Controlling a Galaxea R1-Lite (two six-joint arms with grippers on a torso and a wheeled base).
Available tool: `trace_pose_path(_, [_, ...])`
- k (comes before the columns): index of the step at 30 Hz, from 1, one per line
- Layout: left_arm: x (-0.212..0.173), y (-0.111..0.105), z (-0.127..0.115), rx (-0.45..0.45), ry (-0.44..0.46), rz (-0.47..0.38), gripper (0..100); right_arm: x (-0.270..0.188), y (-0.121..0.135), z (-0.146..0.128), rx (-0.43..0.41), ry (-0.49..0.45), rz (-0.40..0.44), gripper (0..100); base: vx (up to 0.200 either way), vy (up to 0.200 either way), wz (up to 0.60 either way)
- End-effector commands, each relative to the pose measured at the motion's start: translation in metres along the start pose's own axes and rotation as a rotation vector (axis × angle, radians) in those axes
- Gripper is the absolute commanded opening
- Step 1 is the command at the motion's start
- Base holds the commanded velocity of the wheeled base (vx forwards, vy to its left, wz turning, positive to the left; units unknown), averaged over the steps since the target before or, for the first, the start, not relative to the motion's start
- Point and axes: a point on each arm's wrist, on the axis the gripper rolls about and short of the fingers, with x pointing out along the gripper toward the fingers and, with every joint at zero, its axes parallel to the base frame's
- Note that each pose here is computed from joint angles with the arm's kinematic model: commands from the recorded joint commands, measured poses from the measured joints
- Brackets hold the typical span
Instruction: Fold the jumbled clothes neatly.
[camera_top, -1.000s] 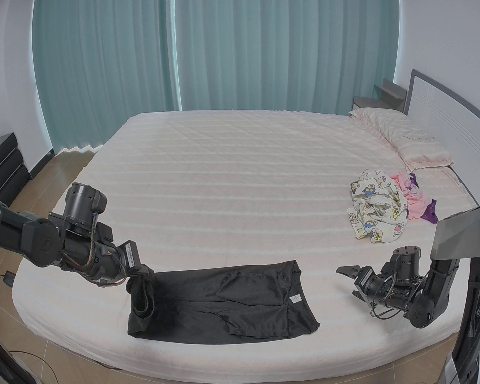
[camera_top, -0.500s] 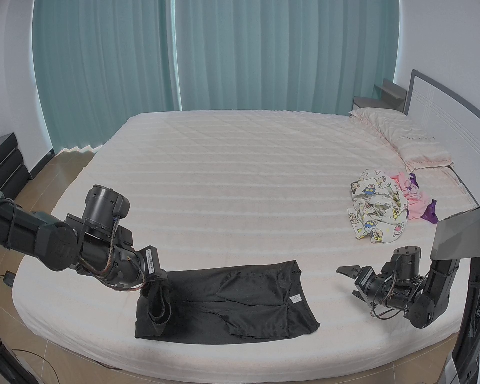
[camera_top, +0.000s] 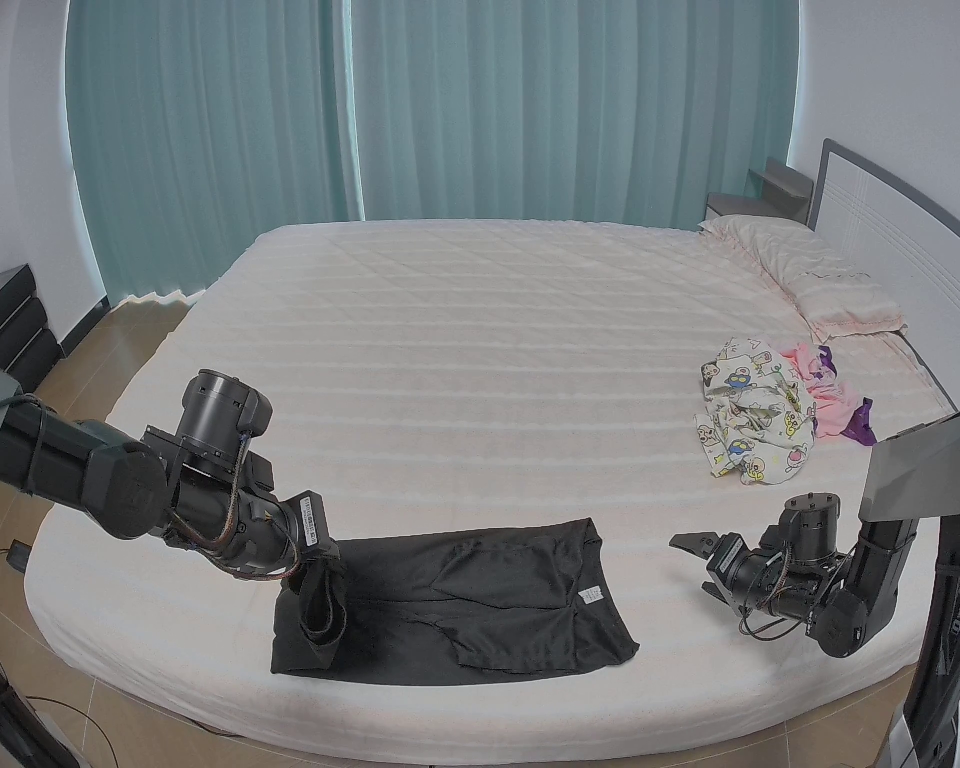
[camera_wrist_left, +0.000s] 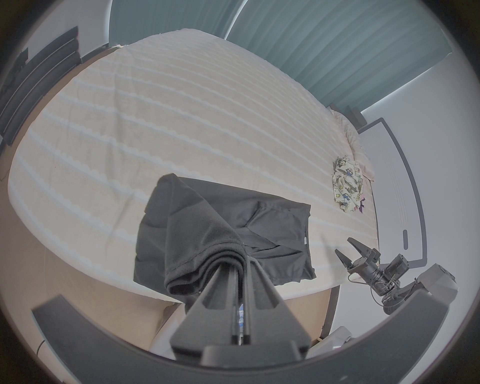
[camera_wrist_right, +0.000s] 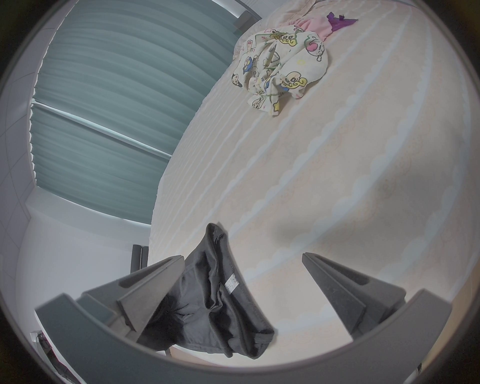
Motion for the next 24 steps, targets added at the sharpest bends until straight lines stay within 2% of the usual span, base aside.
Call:
trace_pose_path(1, [0.002, 0.000, 0.000, -0.001, 0.005, 0.004, 0, 0.000, 0.000, 0.000, 0.001, -0.001, 0.000, 100, 0.000, -0.200, 0.00])
trace_pose_path(19, [0.014, -0.007, 0.003, 0.013, 0.019, -0.003, 0, 0.000, 0.000, 0.001, 0.000, -0.004, 0.001, 100, 0.000, -0.200, 0.00])
trace_pose_path(24, [0.020, -0.011, 0.003, 0.007, 0.032, -0.004, 0, 0.000, 0.001, 0.001, 0.000, -0.004, 0.003, 100, 0.000, 0.000, 0.00])
